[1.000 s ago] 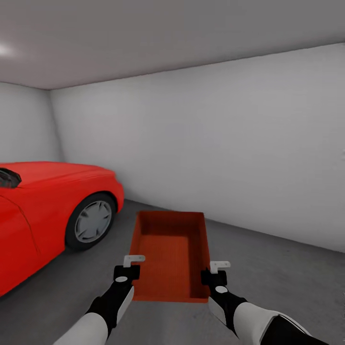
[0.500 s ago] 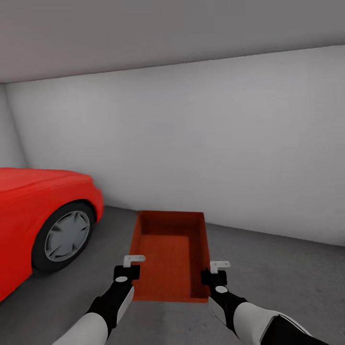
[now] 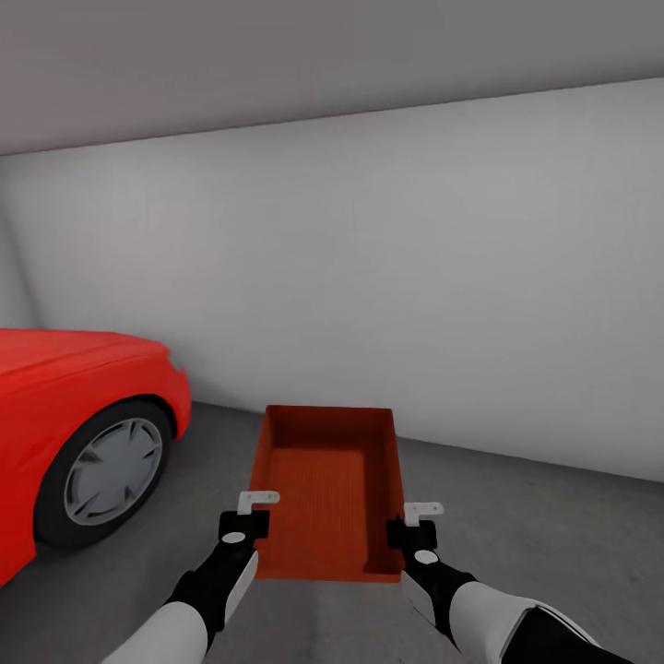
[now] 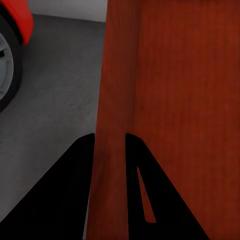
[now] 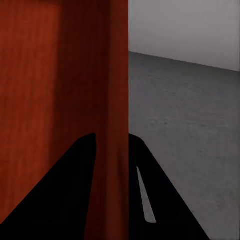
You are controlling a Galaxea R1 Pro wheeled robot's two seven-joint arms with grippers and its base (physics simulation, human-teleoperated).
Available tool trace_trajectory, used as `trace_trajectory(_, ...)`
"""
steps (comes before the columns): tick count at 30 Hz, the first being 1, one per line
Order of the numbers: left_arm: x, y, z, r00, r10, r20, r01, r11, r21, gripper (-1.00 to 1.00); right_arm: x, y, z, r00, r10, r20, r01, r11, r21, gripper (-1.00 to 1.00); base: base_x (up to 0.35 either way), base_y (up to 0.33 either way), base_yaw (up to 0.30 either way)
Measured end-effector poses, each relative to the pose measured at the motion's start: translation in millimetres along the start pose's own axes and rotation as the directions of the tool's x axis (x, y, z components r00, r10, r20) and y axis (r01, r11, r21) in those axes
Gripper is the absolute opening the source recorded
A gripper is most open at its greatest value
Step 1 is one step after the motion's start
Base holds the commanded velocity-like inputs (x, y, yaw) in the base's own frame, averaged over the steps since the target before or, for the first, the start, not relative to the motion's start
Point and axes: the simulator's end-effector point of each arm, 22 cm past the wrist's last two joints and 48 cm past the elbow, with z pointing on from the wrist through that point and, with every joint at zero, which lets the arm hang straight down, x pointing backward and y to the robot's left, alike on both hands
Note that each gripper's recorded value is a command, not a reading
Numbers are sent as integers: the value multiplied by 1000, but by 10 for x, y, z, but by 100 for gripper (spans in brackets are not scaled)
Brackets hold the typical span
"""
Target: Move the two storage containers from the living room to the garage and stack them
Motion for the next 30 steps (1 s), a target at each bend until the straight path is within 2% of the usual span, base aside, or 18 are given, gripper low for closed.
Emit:
trace_trajectory(20, -2, -1, 0, 1000, 0, 0, 0, 1000, 0, -100, -2, -1, 0, 1000, 1, 0, -1, 1000, 0, -100, 322, 0, -5)
trace_trajectory(30, -2, 0, 1, 1000, 0, 0, 0, 1000, 1, -100, -3, -1, 0, 1000, 0, 1, 0, 1000, 1, -100, 322, 53, -228)
